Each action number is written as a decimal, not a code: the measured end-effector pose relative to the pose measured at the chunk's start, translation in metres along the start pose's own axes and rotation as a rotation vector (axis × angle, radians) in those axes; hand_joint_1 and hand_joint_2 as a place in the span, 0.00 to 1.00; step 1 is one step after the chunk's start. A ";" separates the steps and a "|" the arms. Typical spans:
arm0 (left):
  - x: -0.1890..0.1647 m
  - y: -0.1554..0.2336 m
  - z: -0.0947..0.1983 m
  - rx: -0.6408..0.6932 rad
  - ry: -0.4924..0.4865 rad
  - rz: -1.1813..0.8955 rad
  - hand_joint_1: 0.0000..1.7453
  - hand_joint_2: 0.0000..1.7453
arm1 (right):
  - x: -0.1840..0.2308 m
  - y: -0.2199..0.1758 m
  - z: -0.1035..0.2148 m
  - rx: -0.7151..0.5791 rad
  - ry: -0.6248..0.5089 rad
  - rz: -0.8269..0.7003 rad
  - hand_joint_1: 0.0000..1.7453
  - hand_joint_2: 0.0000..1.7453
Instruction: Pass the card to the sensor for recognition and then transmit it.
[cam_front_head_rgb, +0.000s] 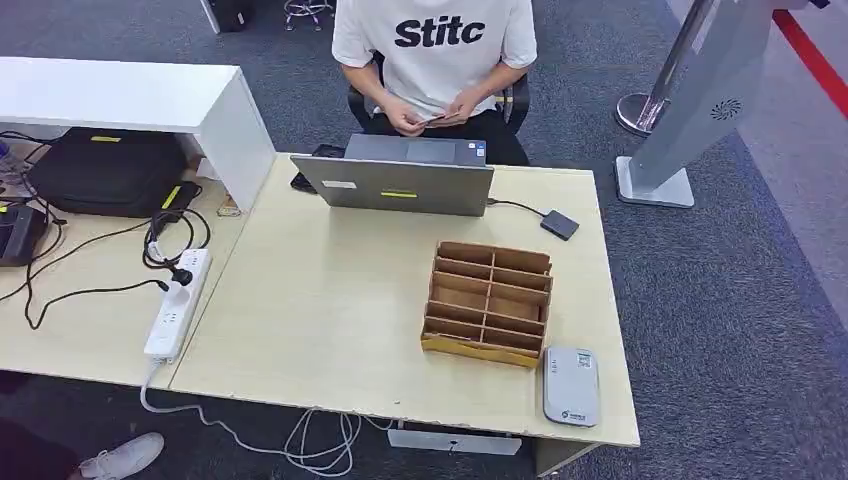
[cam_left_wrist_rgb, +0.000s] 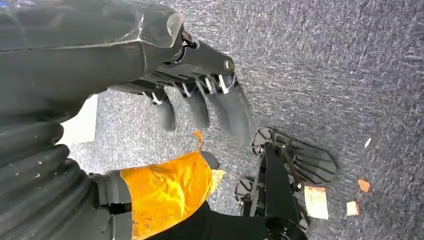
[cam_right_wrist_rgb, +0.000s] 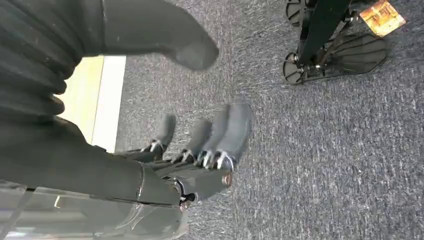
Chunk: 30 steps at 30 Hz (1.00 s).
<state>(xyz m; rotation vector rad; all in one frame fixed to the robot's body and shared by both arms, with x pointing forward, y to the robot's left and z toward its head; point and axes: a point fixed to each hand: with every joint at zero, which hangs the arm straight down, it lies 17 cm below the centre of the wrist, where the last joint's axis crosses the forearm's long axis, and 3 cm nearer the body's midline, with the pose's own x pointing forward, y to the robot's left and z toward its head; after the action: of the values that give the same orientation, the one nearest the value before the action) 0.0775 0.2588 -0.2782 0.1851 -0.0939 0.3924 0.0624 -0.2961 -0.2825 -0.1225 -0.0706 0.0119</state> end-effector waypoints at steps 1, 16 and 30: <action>0.000 0.000 0.000 0.000 -0.001 -0.001 0.00 1.00 | 0.000 0.000 0.000 -0.002 0.000 0.002 0.00 1.00; 0.006 -0.007 0.001 -0.044 -0.043 -0.111 0.00 1.00 | 0.009 -0.004 0.000 -0.016 -0.034 -0.084 0.00 1.00; 0.015 -0.009 0.001 -0.052 -0.100 -0.284 0.00 1.00 | 0.030 -0.001 0.002 0.025 -0.076 -0.230 0.00 1.00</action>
<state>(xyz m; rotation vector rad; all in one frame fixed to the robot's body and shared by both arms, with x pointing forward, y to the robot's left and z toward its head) 0.0948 0.2558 -0.2763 0.1638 -0.1742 0.0971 0.0921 -0.2966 -0.2784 -0.0885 -0.1599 -0.2124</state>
